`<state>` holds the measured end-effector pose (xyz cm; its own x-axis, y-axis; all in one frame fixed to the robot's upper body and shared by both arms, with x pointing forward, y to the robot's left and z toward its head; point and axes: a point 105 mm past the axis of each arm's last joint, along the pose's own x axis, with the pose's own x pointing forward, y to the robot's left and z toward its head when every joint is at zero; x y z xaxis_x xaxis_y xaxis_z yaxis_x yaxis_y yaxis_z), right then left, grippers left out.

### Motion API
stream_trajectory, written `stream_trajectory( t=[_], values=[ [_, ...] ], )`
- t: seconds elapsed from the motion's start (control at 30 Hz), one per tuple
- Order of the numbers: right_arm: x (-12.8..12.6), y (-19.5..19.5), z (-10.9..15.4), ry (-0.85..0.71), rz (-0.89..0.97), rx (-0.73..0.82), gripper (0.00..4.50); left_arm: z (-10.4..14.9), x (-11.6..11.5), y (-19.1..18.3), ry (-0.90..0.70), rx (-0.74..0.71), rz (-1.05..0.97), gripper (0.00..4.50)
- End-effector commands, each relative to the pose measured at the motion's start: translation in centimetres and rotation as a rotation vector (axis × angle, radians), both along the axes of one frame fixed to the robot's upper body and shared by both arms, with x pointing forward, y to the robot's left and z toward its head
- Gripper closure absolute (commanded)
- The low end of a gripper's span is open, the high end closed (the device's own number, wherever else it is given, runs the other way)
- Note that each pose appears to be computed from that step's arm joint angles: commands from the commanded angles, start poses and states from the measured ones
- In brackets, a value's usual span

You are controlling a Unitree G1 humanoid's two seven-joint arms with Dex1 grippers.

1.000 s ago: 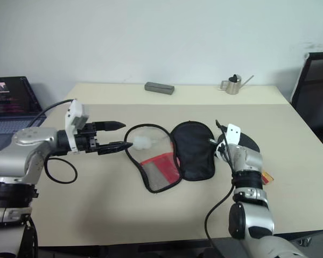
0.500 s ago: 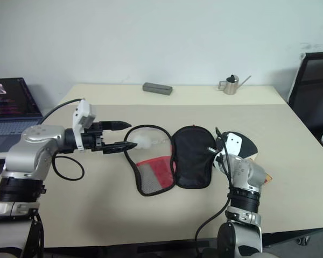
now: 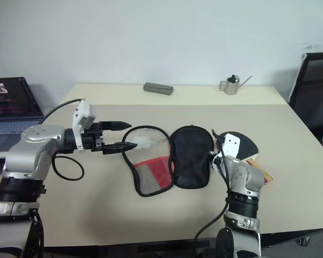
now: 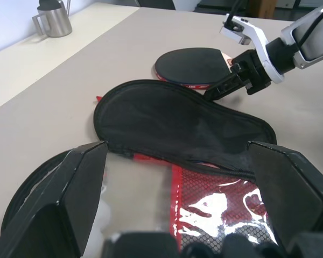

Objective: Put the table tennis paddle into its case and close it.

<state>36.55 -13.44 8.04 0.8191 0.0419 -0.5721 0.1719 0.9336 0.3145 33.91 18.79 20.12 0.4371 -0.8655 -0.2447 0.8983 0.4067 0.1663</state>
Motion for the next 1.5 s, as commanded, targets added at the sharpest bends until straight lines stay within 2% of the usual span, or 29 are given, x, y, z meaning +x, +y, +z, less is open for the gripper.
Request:
stream_trajectory(
  t=[0.03,0.27,0.37,0.53,0.67,0.77,1.03,1.1,1.27,1.5],
  values=[
    [0.2,-0.7,2.6,-0.131,0.016,-0.038,2.3,1.2,-0.2,0.0,-0.054,0.002,-0.007,0.0],
    [-0.3,-1.5,4.4,-0.284,0.187,-0.145,2.3,1.0,-0.5,-0.2,-0.05,0.004,-0.022,0.0],
    [-0.8,-1.1,5.6,-0.377,0.294,-0.134,1.76,1.0,-0.6,-0.5,-0.05,0.003,-0.033,0.0],
    [-0.7,-1.4,7.8,-0.509,0.458,-0.133,0.03,1.2,-0.9,-1.5,-0.076,-0.005,-0.065,0.0],
    [-1.2,-2.9,7.4,-0.494,0.59,-0.12,0.03,2.1,-0.3,-2.2,-0.116,-0.046,-0.036,0.0],
    [-1.2,-5.8,6.5,-0.456,0.625,-0.236,0.03,2.4,-0.6,-3.1,-0.129,-0.047,-0.055,0.0],
    [-1.7,-12.3,4.7,-0.336,0.588,-0.297,0.03,2.5,-2.1,-5.5,-0.139,-0.027,-0.134,0.0],
    [-1.6,-12.8,4.4,-0.323,0.575,-0.298,0.03,2.4,-2.2,-5.6,-0.139,-0.022,-0.138,0.0],
    [-2.4,-14.3,1.7,-0.232,0.57,-0.297,0.03,1.8,-2.0,-5.8,-0.13,-0.011,-0.139,0.0],
    [-2.7,-15.0,-0.3,-0.166,0.585,-0.308,0.03,1.7,-1.9,-5.7,-0.131,0.001,-0.14,0.0]
  ],
)
